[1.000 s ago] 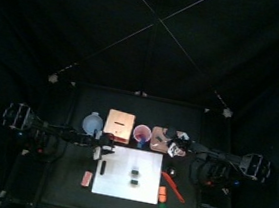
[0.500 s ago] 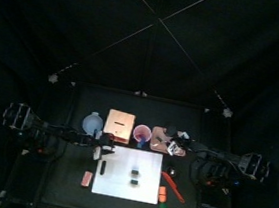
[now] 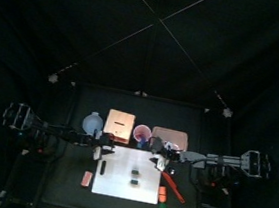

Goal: Place sushi on board then cut the sushi with the knife then place the pieces on the plate
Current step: Place the 4 sushi pieces on the plate

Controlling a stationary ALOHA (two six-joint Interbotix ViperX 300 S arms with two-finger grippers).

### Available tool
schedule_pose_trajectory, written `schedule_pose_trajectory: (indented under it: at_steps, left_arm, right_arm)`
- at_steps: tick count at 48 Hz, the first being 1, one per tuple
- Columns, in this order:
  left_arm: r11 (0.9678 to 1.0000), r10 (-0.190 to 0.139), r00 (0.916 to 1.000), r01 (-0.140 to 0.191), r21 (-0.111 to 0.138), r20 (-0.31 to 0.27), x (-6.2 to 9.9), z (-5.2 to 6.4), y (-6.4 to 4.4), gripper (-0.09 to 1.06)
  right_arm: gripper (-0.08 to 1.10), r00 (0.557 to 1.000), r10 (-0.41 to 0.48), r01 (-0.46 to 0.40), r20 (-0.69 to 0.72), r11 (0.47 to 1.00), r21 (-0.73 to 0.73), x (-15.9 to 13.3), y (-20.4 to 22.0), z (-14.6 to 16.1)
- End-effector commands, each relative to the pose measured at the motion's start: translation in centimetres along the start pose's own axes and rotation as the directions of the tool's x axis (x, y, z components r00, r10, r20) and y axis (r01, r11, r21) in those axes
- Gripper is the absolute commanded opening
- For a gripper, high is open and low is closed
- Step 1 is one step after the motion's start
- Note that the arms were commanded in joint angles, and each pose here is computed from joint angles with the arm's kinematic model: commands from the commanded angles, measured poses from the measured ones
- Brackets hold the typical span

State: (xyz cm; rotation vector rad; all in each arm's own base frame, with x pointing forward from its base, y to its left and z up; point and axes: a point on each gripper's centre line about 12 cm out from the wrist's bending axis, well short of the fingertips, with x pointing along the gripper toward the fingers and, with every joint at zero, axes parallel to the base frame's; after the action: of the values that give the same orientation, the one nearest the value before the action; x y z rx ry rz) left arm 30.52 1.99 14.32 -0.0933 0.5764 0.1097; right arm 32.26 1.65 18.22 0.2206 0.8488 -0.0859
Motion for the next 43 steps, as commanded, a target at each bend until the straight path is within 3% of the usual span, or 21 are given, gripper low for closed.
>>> schedule_pose_trajectory:
  at_steps: [1, 27, 43]
  left_arm:
    - [1.0, -0.004, 0.9993, 0.004, 0.0, 0.037, 0.0, 1.2, -0.1, 0.73]
    - [1.0, -0.003, 0.9997, 0.003, 0.0, 0.024, -0.1, 0.7, -0.1, 0.73]
    - [1.0, -0.002, 0.9999, 0.002, 0.001, 0.012, -0.1, 0.3, -0.1, 0.73]
  right_arm:
    - [0.79, 0.999, 0.034, -0.033, 0.03, 0.999, -0.018, 0.3, 1.5, 1.3]
    - [0.79, 0.997, 0.067, -0.069, -0.032, 0.996, -0.058, 5.6, 4.6, 1.6]
    - [0.78, 0.996, 0.041, -0.047, -0.079, 0.996, -0.073, 8.0, 4.2, 0.9]
